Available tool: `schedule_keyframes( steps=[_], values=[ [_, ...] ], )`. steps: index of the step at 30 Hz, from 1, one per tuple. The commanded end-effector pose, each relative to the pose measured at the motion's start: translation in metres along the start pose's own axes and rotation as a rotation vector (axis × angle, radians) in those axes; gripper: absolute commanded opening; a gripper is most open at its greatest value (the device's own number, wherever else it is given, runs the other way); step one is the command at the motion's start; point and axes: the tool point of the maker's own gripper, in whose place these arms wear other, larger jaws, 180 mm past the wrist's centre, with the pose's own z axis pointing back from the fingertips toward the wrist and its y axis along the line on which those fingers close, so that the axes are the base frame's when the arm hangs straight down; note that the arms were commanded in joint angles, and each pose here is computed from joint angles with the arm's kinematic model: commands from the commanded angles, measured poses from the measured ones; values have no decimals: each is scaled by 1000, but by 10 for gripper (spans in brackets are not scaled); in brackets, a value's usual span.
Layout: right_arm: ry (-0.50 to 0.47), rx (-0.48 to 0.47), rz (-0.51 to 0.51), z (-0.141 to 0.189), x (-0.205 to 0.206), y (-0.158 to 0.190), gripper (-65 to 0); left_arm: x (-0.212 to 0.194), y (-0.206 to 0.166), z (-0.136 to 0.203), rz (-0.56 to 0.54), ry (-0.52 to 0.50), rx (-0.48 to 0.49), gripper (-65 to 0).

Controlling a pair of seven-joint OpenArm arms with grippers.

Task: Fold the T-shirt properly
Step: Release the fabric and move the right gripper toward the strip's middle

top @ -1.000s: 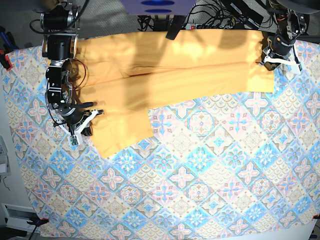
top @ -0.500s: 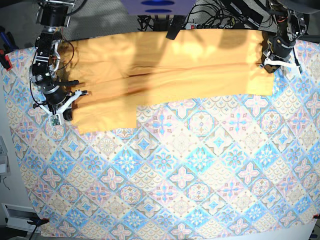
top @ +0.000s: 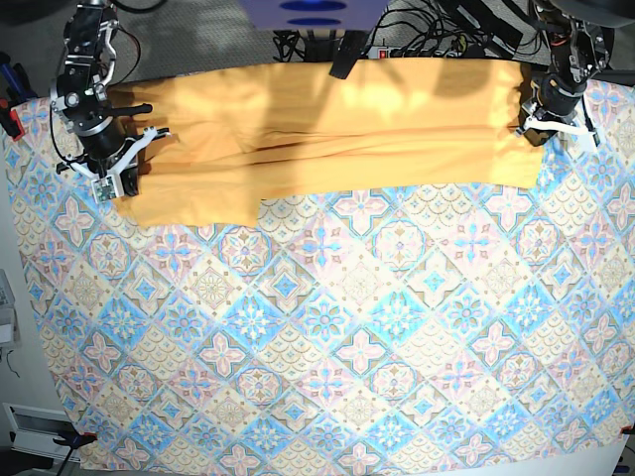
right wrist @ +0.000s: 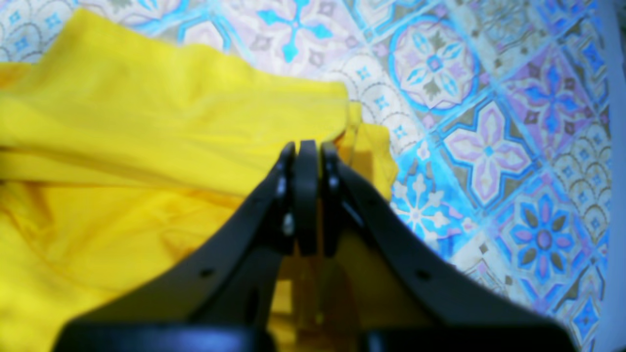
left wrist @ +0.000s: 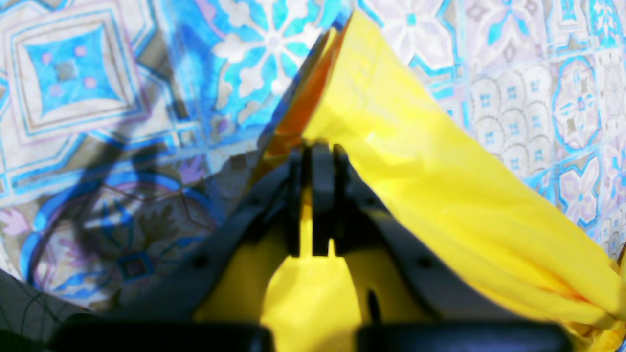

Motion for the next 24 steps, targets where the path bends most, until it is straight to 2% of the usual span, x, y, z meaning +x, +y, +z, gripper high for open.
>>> schedule_keyframes(
  steps=[1, 6, 10, 16, 18, 21, 24],
  values=[
    [-40, -23, 11, 6, 11, -9, -649, 11, 0, 3, -17, -29, -6, -639],
    [-10, -43, 16, 21, -3, -15, -649, 11, -1, 3, -17, -31, -7, -639],
    [-1, -26, -38, 31, -13, -12, -649, 14, -3, 1, -15, -38, -13, -639],
    [27, -12, -65, 28, -27, -8, -646, 15, -4, 1, -15, -39, -14, -639],
    [40, -16, -74, 27, -33, -10, -623, 15, -4, 1, -15, -39, -14, -638],
    [15, -29, -83, 21, -23, -15, -551, 15, -4, 1, -10, -40, -17, -631],
    [-5, -33, -89, 17, -16, -16, -504, 14, -4, 1, -9, -39, -17, -563]
  ],
)
